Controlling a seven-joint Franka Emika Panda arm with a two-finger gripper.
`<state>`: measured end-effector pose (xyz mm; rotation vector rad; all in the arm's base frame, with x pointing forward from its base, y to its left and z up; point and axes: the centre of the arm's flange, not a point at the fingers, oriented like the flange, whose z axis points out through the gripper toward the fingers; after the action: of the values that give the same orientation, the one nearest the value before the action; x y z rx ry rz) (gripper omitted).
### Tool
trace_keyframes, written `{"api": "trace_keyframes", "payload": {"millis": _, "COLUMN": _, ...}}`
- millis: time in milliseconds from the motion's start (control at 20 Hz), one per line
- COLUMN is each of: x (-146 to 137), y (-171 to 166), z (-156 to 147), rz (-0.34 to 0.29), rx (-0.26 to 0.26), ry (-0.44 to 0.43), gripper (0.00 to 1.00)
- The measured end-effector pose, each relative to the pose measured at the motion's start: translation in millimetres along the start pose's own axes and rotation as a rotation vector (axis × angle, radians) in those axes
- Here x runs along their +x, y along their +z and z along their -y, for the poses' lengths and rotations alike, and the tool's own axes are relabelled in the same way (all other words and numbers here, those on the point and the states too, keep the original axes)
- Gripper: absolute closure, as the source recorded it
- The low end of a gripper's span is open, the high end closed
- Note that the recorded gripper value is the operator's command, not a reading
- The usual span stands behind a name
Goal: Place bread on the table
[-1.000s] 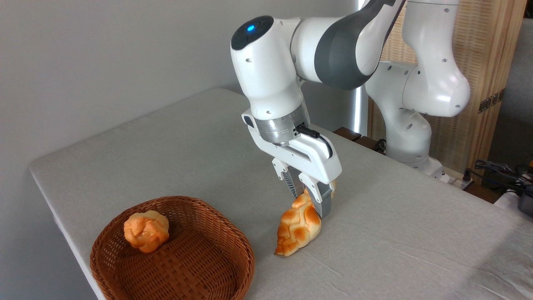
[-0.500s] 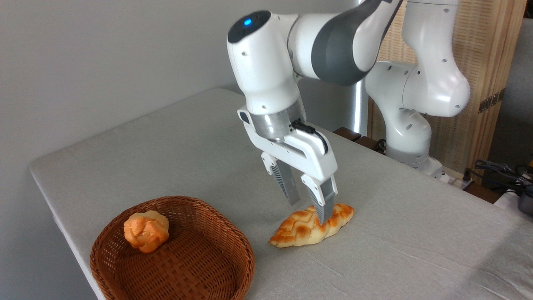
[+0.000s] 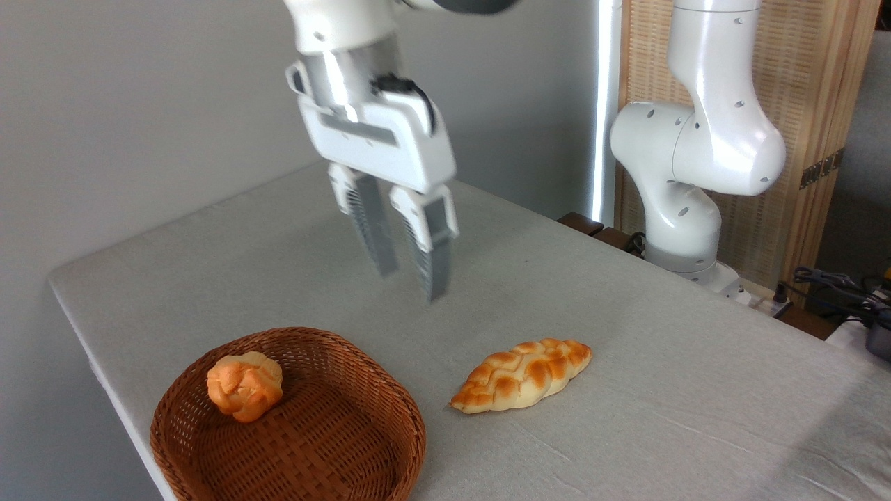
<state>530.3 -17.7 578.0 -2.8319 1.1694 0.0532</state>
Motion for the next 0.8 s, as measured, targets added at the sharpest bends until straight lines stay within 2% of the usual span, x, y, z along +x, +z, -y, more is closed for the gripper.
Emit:
{"api": "trace_keyframes", "payload": {"millis": 250, "x": 10.3, "y": -43.1, "z": 15.6, "rz": -0.098, "rx": -0.024, "ry": -0.029, "gripper": 0.00}}
{"api": "trace_keyframes", "payload": {"millis": 800, "x": 21.6, "y": -29.3, "z": 17.0, "rz": -0.088, "rx": -0.054, "ry": -0.019, "gripper": 0.00}}
